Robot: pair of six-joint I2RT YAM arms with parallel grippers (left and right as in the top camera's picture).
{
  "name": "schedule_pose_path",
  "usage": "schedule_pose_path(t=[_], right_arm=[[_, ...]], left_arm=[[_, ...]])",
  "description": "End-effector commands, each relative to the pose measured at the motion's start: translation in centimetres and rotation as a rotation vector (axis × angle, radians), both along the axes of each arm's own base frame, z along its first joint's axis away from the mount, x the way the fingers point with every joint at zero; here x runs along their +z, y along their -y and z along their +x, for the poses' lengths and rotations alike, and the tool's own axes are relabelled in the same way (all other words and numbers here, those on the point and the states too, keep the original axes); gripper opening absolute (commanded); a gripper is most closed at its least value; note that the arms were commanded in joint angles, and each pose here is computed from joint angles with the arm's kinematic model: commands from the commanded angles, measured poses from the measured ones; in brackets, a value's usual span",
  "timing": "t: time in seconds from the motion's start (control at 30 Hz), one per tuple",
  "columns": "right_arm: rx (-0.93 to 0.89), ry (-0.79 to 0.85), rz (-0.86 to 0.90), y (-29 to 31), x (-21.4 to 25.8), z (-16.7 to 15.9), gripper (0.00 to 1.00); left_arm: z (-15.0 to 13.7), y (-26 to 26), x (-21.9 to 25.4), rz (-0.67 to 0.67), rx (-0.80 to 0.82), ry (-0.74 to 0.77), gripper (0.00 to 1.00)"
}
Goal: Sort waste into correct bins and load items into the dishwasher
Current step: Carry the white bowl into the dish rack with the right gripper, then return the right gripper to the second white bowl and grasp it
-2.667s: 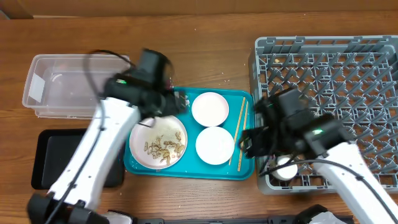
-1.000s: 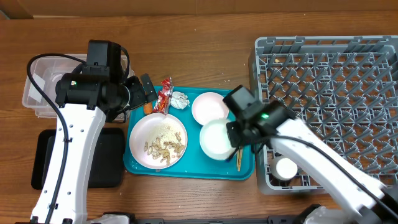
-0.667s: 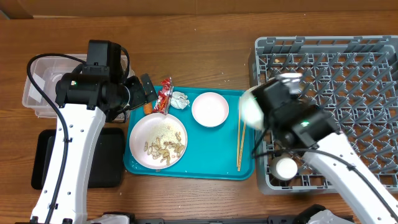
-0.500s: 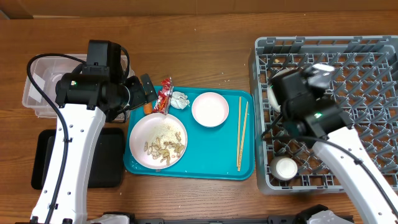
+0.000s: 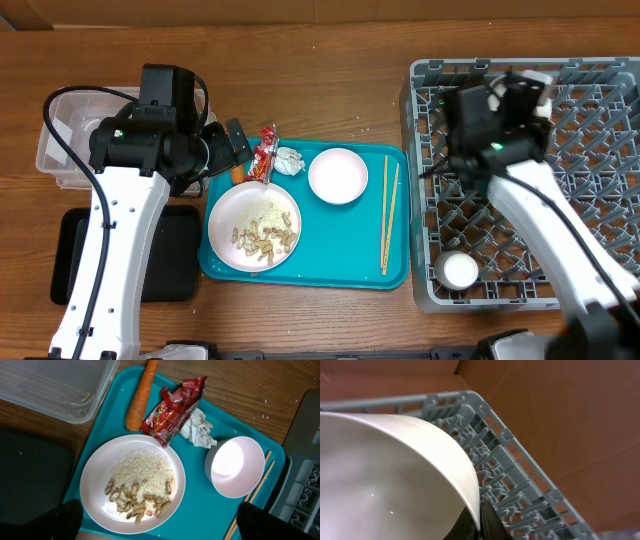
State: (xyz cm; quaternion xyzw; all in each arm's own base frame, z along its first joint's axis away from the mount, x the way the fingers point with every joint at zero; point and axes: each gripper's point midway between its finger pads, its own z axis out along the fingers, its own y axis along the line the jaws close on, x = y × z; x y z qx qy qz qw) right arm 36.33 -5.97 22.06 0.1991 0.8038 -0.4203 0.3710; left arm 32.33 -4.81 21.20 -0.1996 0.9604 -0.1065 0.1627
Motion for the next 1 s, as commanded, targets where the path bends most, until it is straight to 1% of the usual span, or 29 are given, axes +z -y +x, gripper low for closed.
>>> schedule_pose_path(t=[0.0, 0.2, 0.33, 0.6, 0.67, 0.7, 0.73, 0.77, 0.8, 0.87, 0.9, 0.97], right_arm=[[-0.042, -0.043, -0.127, 0.6, -0.2, 0.7, 0.04], [-0.044, -0.151, -0.173, 0.5, -3.6, 1.5, 0.04], [-0.002, -0.211, -0.136, -0.6, -5.6, 1.6, 0.04], [0.127, -0.271, -0.189, -5.2, -5.6, 1.0, 0.04], [0.14, -0.285, -0.195, -5.7, -5.7, 0.6, 0.07], [0.146, -0.301, -0.203, -5.8, -5.7, 0.4, 0.13], [0.15, -0.314, -0.209, -5.9, -5.7, 0.2, 0.26], [0.157, -0.328, -0.216, -6.0, -5.7, -0.1, 0.42], [0.157, -0.321, -0.213, -6.2, -5.6, -0.2, 0.54], [0.161, -0.283, -0.192, -6.8, -5.0, -0.5, 0.69], [0.17, -0.274, -0.177, -7.2, -4.8, -0.5, 0.73], [0.193, -0.253, -0.137, -8.1, -4.1, -0.5, 0.79]], left_arm=[[0.3, -0.3, 0.3, 0.008, 0.017, 0.01, 1.0], [0.3, -0.3, 0.3, 0.008, 0.017, 0.01, 1.0], [0.3, -0.3, 0.3, 0.008, 0.017, 0.01, 1.0], [0.3, -0.3, 0.3, 0.008, 0.017, 0.01, 1.0], [0.3, -0.3, 0.3, 0.008, 0.017, 0.01, 1.0], [0.3, -0.3, 0.3, 0.008, 0.017, 0.01, 1.0], [0.3, -0.3, 0.3, 0.008, 0.017, 0.01, 1.0], [0.3, -0.3, 0.3, 0.008, 0.017, 0.01, 1.0], [0.3, -0.3, 0.3, 0.008, 0.017, 0.01, 1.0], [0.3, -0.3, 0.3, 0.008, 0.017, 0.01, 1.0], [0.3, -0.3, 0.3, 0.008, 0.017, 0.01, 1.0], [0.3, -0.3, 0.3, 0.008, 0.017, 0.01, 1.0]])
